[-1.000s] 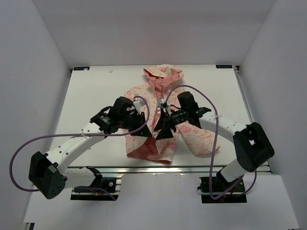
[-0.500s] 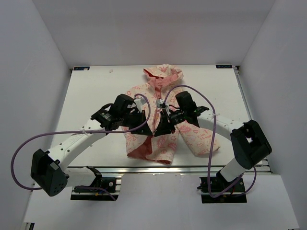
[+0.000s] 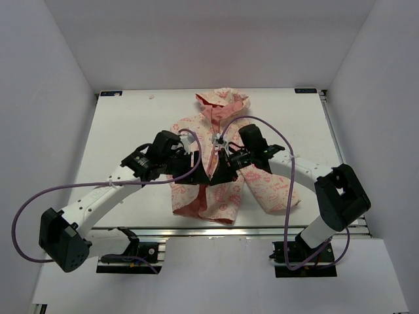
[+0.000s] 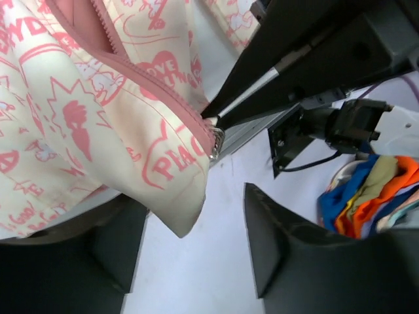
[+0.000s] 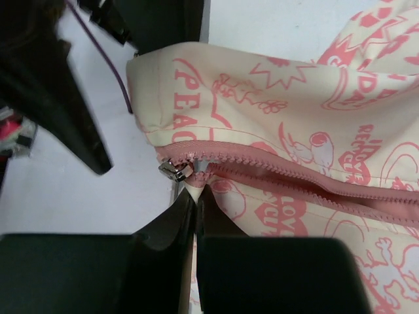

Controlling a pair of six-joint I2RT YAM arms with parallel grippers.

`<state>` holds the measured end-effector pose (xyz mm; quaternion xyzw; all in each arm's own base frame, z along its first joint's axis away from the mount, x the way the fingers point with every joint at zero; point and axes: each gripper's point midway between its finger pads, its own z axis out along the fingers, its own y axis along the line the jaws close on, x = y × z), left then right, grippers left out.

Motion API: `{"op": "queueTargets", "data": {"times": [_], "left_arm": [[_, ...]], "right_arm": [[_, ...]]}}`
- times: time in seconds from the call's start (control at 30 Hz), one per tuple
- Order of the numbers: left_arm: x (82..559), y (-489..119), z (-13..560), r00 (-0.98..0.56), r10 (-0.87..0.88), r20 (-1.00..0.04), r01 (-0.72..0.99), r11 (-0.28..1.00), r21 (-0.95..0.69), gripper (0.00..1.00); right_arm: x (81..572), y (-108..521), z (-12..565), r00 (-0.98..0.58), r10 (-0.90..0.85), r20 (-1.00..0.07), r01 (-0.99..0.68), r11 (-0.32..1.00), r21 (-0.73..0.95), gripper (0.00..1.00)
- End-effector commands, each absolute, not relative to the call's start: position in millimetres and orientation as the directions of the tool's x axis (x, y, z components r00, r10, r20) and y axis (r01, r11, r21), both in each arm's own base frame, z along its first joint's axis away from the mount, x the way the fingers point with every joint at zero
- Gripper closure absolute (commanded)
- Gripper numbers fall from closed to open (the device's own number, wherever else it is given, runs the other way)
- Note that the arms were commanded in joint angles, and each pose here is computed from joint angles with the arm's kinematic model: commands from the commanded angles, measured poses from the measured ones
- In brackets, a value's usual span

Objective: Zip up the jacket

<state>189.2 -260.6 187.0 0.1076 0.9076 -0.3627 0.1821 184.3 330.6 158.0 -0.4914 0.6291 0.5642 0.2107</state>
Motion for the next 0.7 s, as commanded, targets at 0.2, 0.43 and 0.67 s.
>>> {"op": "queueTargets", "data": {"times": [0.2,0.43,0.67], "left_arm": [[185.4,-272.5,212.1,-0.874,-0.144,-0.464,0.322,0.543,-0.775,0.28],[191.6,-262.3,220.9,-0.831,-0.279,-0.481,0.284,0.53,-0.799,0.32],[198.6,-263.7,221.6,-0.791,-0.339,-0.51,0.307,0.501,-0.809,0.32]], "right_arm": [[186.8,344.2,177.5,-0.539,-0.297,-0.788,-0.823,-0.013,0.568,1.0],[183.9,347.1,177.8,-0.597,-0.271,-0.755,-0.79,0.03,0.613,1.0],[181.5,348.0,182.1,-0.607,-0.255,-0.752,-0.787,0.06,0.615,1.0]]}}
